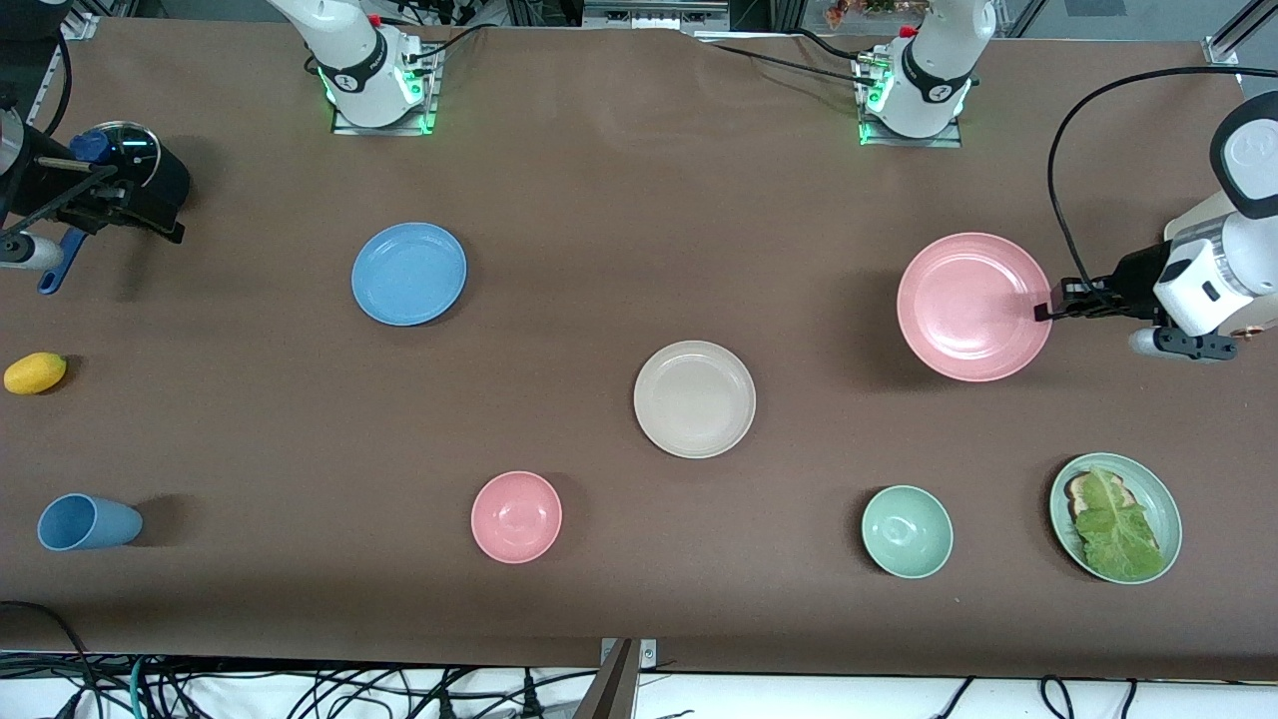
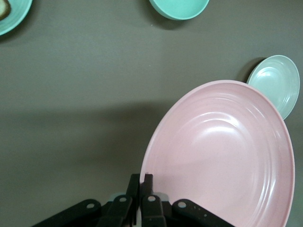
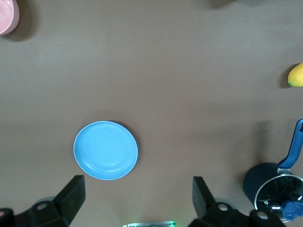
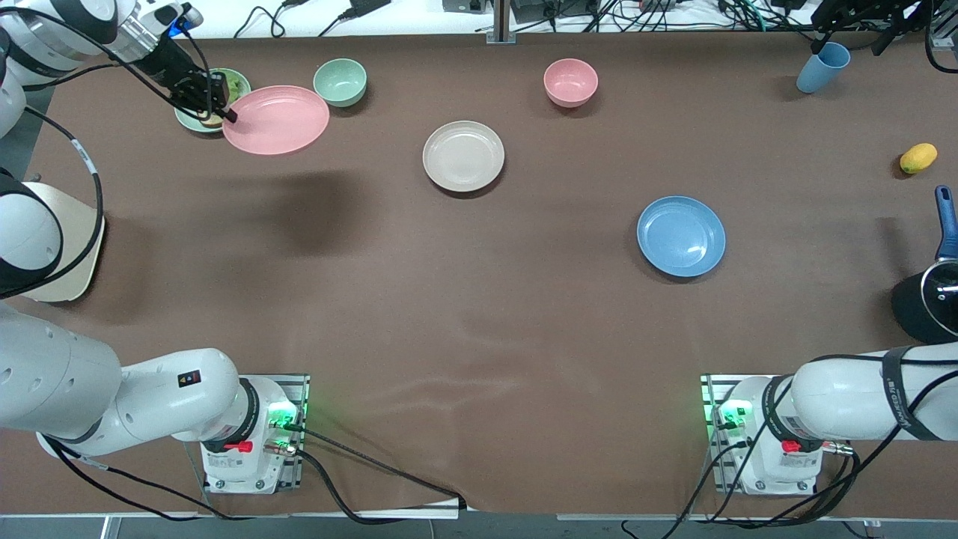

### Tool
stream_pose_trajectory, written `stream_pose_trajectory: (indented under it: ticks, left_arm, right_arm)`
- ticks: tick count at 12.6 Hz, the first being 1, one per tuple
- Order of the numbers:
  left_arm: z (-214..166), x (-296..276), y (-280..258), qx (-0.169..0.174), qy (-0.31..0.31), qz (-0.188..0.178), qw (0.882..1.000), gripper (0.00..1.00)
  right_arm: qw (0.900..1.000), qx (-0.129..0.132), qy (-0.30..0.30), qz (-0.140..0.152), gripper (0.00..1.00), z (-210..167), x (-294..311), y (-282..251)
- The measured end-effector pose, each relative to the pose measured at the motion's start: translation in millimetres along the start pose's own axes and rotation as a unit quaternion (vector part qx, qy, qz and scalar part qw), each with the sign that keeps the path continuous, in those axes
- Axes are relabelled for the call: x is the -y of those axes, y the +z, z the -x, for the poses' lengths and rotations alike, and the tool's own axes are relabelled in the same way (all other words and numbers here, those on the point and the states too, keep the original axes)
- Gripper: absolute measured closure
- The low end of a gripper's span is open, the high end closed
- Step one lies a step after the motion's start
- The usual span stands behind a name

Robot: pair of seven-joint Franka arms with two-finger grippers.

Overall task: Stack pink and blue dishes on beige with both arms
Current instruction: 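Lift the pink plate with the left gripper and carry it onto the beige plate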

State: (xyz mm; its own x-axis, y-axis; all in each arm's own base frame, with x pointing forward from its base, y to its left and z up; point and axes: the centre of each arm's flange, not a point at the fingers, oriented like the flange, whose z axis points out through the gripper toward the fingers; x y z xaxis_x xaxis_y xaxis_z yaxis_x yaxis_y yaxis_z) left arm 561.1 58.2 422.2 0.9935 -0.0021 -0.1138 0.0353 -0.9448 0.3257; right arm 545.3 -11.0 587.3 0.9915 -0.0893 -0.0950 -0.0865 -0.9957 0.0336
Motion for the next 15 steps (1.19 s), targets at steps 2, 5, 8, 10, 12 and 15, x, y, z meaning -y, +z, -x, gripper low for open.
stream_pose_trajectory:
  ticks: [2,5,8,10,12,15]
  left_arm:
    - [-4,-24,7,-0.003,-0.005,-0.002,1.000,0.95]
    - [-14,-74,24,-0.015,-0.026,-0.003,1.000,0.95]
    - [-24,-109,47,-0.027,-0.043,0.014,0.999,0.95]
    - [-32,-124,65,-0.039,-0.043,0.029,0.998,0.95]
    - [-40,-147,89,-0.052,-0.036,0.036,0.997,0.95]
    - [-47,-190,136,-0.070,-0.027,0.045,0.996,0.95]
  right_arm:
    - [1.000,0.000,0.000,0.000,0.00,0,0,0]
    - [1.000,0.000,0.000,0.000,0.00,0,0,0]
    - [1.000,0.000,0.000,0.000,0.00,0,0,0]
    - [1.000,0.000,0.000,0.000,0.00,0,0,0]
    - [1.000,0.000,0.000,0.000,0.00,0,0,0]
    - [1.000,0.000,0.000,0.000,0.00,0,0,0]
